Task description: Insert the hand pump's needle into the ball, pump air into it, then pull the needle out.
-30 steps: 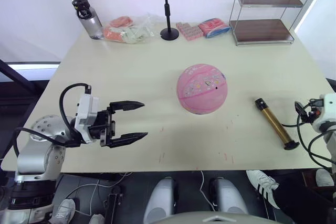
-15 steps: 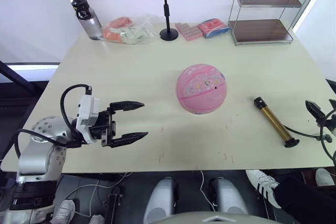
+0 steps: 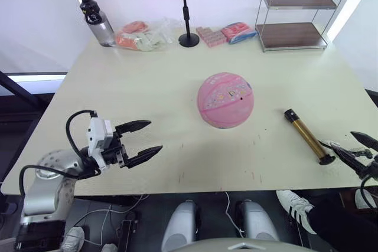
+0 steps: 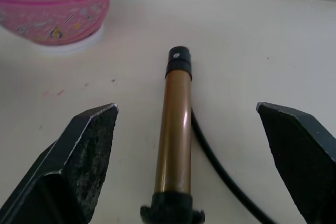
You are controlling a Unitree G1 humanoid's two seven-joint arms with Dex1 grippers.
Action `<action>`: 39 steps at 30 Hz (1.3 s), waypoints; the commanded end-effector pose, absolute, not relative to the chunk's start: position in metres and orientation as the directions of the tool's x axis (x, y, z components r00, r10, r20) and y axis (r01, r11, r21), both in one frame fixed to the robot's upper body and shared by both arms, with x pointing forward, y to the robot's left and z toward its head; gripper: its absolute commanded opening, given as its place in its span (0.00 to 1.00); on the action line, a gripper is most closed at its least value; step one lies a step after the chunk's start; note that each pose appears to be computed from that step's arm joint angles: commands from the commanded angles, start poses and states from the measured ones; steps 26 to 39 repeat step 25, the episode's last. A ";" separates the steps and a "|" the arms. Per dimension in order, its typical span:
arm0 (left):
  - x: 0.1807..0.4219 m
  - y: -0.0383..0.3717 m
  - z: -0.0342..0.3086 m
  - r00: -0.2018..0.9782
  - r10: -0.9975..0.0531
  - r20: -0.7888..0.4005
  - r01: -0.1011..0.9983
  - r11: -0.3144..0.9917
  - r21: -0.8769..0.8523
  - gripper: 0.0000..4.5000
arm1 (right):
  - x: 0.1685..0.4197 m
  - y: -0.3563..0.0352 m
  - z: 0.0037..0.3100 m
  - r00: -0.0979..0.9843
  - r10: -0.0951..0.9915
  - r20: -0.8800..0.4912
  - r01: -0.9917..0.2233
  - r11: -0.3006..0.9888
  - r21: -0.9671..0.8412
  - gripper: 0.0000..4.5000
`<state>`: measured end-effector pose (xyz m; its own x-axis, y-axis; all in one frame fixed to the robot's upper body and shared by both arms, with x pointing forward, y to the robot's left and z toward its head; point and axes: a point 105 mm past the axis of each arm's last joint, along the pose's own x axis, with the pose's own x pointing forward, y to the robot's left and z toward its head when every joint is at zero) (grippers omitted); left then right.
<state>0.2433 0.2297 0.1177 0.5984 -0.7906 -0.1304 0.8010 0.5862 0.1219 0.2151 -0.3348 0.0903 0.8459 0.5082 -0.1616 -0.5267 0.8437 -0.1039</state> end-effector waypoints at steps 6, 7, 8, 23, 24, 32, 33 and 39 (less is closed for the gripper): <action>0.229 0.254 0.105 0.705 -0.690 -0.167 0.709 0.694 0.126 1.00 | 0.196 -0.360 0.086 0.837 0.514 -0.190 -0.543 0.822 -0.169 0.99; 0.227 0.257 0.103 0.717 -0.676 -0.169 0.696 0.708 0.122 1.00 | 0.194 -0.363 0.084 0.834 0.512 -0.204 -0.546 0.820 -0.172 0.99; 0.224 0.261 0.100 0.730 -0.660 -0.178 0.682 0.721 0.122 1.00 | 0.192 -0.365 0.081 0.833 0.509 -0.215 -0.546 0.820 -0.172 0.99; 0.195 0.279 0.062 0.779 -0.566 -0.270 0.613 0.778 0.138 1.00 | 0.181 -0.384 0.059 0.873 0.432 -0.227 -0.467 0.875 -0.128 0.99; 0.194 0.278 0.061 0.775 -0.571 -0.270 0.618 0.773 0.140 1.00 | 0.181 -0.384 0.059 0.872 0.433 -0.227 -0.468 0.875 -0.128 0.99; 0.193 0.278 0.061 0.773 -0.574 -0.269 0.621 0.771 0.141 1.00 | 0.181 -0.384 0.059 0.872 0.434 -0.227 -0.469 0.874 -0.128 0.99; 0.193 0.278 0.061 0.773 -0.574 -0.269 0.621 0.771 0.141 1.00 | 0.181 -0.384 0.059 0.872 0.434 -0.227 -0.469 0.874 -0.128 0.99; 0.193 0.278 0.061 0.773 -0.574 -0.269 0.621 0.771 0.141 1.00 | 0.181 -0.384 0.059 0.872 0.434 -0.227 -0.469 0.874 -0.128 0.99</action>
